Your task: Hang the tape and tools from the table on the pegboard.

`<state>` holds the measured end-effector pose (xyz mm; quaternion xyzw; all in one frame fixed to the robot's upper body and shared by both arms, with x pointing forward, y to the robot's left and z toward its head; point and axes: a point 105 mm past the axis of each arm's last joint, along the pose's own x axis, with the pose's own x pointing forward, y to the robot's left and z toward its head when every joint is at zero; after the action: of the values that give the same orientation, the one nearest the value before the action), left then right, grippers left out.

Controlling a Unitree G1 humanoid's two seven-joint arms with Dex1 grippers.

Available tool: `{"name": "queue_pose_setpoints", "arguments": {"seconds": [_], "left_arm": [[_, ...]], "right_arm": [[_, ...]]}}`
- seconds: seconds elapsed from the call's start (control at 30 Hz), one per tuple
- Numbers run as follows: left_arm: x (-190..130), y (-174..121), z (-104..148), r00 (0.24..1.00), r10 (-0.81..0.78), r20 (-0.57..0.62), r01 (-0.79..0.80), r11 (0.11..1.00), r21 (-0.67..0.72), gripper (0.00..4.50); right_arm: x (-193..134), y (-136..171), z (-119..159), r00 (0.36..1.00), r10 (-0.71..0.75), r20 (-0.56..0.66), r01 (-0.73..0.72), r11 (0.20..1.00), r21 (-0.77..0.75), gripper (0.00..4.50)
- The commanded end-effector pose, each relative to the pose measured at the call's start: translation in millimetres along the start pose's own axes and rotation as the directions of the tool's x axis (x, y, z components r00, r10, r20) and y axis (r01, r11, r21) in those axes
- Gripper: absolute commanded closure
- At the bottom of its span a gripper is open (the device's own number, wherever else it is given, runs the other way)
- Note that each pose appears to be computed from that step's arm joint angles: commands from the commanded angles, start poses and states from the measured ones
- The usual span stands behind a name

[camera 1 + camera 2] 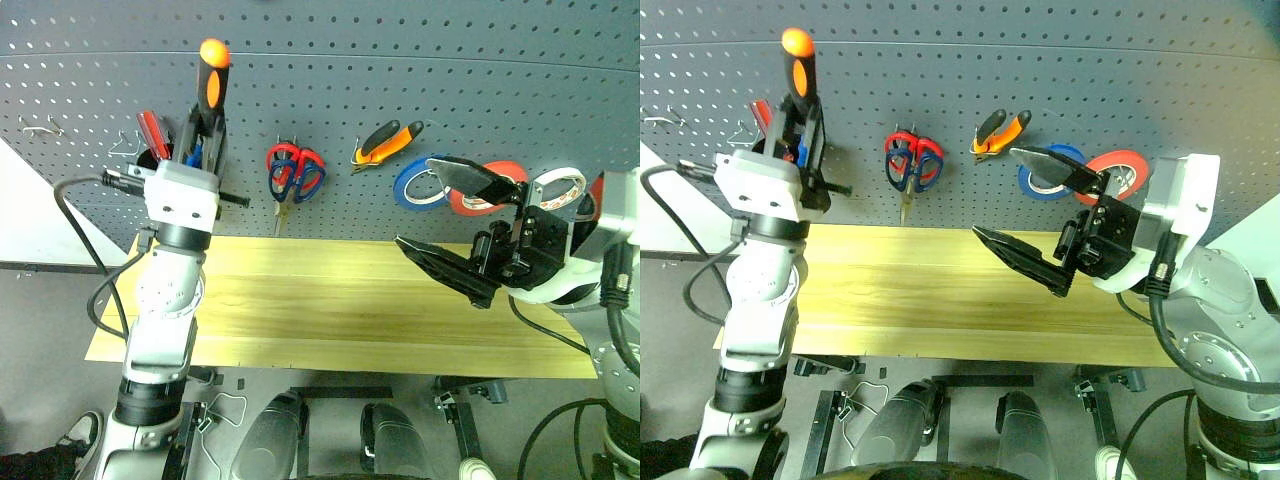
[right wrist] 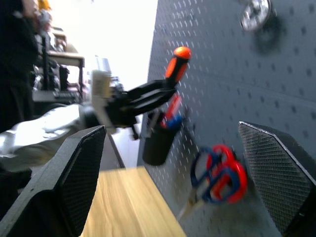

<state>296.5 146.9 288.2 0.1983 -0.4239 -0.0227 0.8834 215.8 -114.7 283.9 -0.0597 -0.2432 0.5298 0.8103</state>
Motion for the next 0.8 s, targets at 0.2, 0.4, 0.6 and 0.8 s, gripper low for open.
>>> {"name": "queue_pose_setpoints", "arguments": {"seconds": [0.2,0.4,0.6,0.8], "left_arm": [[21,17,7,0.988,0.073,0.135,-0.082,0.995,0.061,3.99],[24,24,-2,0.983,0.113,0.146,-0.127,0.988,0.091,3.99],[20,33,-6,0.976,0.162,0.144,-0.181,0.975,0.128,3.99],[10,43,-13,0.972,0.206,0.114,-0.222,0.962,0.157,3.99]], "right_arm": [[13,4,22,0.991,0.043,0.123,-0.041,0.999,-0.015,0.00],[20,-1,27,0.989,0.034,0.142,-0.030,0.999,-0.033,0.00],[21,-1,26,0.991,0.051,0.121,-0.048,0.999,-0.027,0.00],[19,-2,24,0.994,0.057,0.097,-0.055,0.998,-0.021,0.00]]}}
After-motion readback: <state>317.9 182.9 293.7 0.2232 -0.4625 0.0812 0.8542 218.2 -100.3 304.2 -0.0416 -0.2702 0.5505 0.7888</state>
